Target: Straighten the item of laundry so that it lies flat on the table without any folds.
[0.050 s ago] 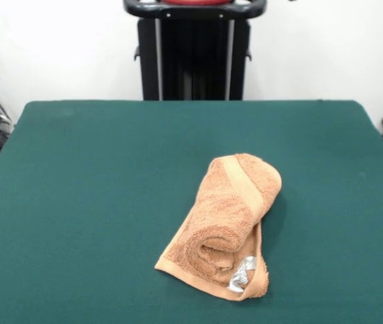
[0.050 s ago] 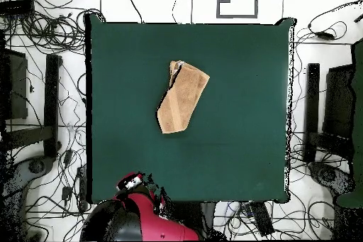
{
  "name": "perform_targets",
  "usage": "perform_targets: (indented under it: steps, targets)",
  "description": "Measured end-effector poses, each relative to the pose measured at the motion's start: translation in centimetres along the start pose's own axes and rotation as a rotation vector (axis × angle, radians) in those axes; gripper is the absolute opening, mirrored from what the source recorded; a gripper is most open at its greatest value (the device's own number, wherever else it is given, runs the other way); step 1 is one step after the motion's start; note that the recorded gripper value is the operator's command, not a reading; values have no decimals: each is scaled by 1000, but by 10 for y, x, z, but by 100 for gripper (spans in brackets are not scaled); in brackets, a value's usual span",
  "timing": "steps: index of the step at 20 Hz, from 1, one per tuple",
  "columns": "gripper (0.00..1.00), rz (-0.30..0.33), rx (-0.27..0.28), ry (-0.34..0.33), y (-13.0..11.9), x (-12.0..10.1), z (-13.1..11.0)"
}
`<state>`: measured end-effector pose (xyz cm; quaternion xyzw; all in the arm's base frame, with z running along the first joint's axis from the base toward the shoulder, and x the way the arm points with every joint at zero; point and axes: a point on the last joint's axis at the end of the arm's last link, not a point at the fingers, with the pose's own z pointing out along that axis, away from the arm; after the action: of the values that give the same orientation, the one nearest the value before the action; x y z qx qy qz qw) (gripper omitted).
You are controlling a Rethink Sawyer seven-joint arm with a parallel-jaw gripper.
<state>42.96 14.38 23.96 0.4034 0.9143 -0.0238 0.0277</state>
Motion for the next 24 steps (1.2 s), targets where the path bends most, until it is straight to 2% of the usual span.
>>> perform_targets:
  steps: [1, 2, 24]
  targets:
    - [100, 0, 0, 0, 0, 0, 0]
    - [0, 0, 0, 0, 0, 0, 0]
    - [0, 0, 0, 0, 0, 0, 0]
